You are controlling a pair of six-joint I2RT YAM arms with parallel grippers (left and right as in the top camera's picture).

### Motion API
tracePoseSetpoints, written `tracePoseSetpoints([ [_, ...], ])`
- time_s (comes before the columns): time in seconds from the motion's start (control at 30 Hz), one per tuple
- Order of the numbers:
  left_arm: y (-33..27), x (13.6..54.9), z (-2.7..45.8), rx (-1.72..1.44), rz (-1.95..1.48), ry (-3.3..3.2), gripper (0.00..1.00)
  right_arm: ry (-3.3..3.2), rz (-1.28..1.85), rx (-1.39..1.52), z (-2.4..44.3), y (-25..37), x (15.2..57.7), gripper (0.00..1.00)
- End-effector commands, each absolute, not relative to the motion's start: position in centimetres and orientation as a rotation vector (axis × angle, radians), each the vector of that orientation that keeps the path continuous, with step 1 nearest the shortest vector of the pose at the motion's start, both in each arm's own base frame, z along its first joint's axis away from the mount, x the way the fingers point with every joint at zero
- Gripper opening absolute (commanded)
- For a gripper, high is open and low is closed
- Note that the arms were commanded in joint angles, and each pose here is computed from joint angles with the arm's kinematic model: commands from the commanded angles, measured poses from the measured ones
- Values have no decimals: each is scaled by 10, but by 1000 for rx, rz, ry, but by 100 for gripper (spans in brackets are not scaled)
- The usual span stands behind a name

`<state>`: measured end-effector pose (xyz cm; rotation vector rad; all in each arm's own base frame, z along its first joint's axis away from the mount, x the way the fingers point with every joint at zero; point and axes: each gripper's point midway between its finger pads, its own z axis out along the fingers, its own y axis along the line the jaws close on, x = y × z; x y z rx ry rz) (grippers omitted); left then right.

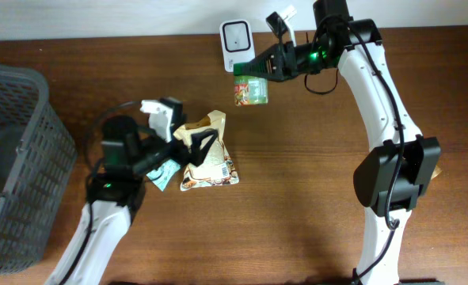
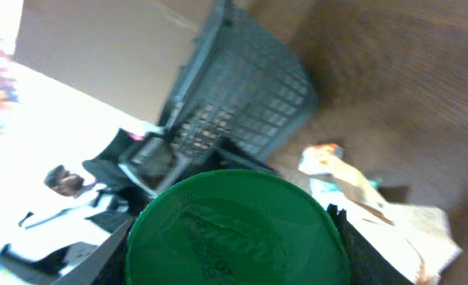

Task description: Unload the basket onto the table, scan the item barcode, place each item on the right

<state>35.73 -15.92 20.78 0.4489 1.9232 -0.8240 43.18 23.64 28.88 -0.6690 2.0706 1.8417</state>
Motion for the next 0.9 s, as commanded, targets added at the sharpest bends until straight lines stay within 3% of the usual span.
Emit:
tracePoseSetpoints([
  [0.0,-205,356,204,480,-1017,1882,99,1892,1946,-747,326,237,419,4],
  [0.13,-230,362,199,434,-1140,1861,99,1832,1897,-809,328,238,422,4],
  [0.3,-236,362,255,477,-1203,1611,99,1812,1880,-830,329,238,424,4],
  [0.43,-218,368,268,457,-1205,1561,99,1809,1878,-832,329,238,424,4],
  [0.87,-228,377,263,416,-1296,1503,99,1794,1926,-930,329,274,402,4],
])
